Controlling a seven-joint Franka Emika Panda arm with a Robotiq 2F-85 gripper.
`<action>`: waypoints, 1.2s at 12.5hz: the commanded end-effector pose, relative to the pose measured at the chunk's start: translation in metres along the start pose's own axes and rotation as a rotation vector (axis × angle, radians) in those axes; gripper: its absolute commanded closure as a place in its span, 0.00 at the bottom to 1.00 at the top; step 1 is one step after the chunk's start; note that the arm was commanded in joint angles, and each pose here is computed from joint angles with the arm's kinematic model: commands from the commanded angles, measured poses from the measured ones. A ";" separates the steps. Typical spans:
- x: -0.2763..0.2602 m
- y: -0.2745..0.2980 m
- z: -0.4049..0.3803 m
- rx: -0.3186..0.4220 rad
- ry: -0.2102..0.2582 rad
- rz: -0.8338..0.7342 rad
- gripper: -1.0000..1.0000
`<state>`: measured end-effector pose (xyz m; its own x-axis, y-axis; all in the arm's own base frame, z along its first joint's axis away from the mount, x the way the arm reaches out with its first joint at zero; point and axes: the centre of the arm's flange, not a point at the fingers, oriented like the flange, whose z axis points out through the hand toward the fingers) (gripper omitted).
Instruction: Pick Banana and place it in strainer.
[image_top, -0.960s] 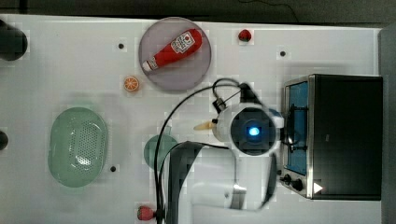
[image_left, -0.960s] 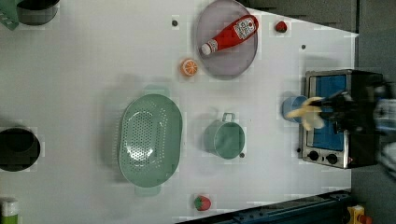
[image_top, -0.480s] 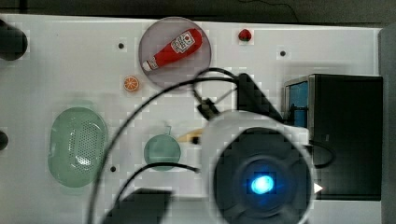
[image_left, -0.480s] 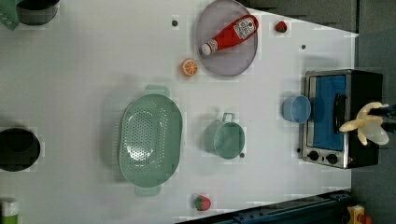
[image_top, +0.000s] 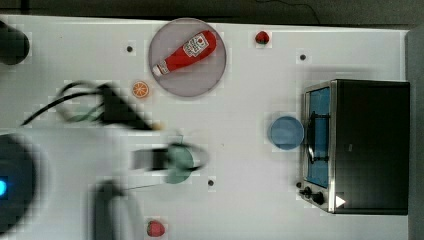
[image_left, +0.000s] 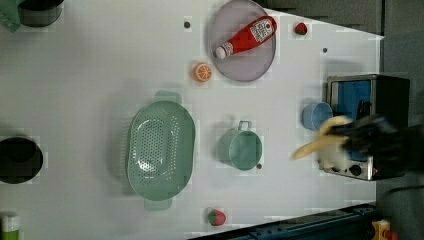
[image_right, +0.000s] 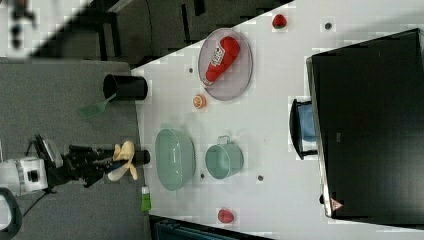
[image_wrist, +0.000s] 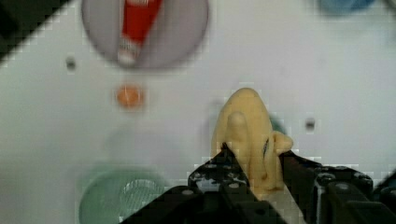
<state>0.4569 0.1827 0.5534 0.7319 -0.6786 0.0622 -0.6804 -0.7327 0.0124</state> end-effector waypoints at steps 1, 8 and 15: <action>-0.107 -0.056 0.035 -0.046 -0.034 0.183 0.67; -0.200 -0.118 0.172 -0.013 -0.146 0.626 0.67; -0.193 -0.130 0.224 0.025 -0.153 0.624 0.07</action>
<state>0.3946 0.4004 0.2780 0.2754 -0.9565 -0.0958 -0.9545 -0.2839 0.0908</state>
